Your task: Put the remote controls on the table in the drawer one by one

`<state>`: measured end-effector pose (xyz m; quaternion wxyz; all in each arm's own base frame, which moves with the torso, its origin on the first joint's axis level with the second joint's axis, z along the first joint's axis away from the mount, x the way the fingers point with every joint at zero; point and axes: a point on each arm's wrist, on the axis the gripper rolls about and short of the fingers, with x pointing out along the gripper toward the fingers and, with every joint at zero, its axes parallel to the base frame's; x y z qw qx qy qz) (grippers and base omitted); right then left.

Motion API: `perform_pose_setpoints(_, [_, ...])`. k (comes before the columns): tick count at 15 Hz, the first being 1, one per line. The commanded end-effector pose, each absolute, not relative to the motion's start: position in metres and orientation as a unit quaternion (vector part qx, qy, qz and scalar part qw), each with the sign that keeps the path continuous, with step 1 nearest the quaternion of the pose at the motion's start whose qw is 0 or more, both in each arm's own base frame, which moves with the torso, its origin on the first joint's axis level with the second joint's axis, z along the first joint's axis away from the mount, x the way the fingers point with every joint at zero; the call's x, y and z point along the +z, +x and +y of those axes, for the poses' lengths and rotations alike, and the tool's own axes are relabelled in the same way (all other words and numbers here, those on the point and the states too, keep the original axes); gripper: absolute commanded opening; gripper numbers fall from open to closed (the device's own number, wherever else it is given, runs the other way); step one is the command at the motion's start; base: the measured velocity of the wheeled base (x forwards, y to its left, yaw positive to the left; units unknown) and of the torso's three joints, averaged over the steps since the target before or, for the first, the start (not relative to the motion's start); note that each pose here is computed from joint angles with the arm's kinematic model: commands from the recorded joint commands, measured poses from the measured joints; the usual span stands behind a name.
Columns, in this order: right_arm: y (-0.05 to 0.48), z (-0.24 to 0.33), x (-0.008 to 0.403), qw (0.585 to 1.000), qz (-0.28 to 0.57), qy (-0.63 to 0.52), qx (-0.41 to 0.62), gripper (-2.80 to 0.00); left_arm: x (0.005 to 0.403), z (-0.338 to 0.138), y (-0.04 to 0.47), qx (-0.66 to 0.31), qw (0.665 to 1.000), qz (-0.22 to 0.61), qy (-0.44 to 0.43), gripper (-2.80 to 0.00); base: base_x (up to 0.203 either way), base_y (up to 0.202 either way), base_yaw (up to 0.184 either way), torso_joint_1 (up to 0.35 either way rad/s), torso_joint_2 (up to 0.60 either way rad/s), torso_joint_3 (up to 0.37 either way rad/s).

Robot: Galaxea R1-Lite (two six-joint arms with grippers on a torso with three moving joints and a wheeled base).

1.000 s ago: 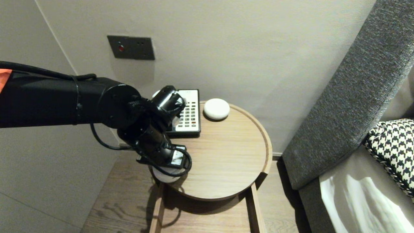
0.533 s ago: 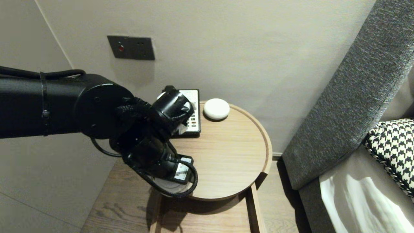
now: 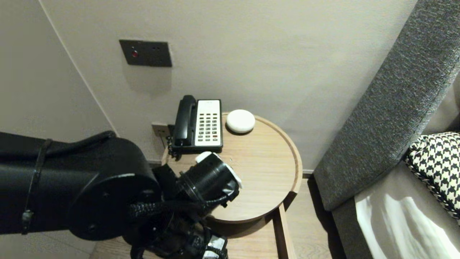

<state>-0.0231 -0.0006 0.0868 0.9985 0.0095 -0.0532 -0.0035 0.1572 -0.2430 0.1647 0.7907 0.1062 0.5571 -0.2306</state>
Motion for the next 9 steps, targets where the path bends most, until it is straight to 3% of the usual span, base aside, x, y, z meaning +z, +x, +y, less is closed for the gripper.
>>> perform_pose_setpoints(1, [-0.02, -0.001, 0.076, 0.999, -0.033, 0.009, -0.004, -2.8, 0.144, -0.238, 0.145, -0.227, 0.78, 0.57, 0.122, -2.8, 0.0, 0.0, 0.0, 0.0, 0.0, 0.0])
perform_pose_setpoints(9, [-0.02, -0.001, 0.076, 0.999, -0.033, 0.01, -0.004, -2.8, 0.117, -0.243, 0.145, -0.233, 0.787, 0.561, 0.11, -2.8, 0.0, 0.0, 0.0, 0.0, 0.0, 0.0])
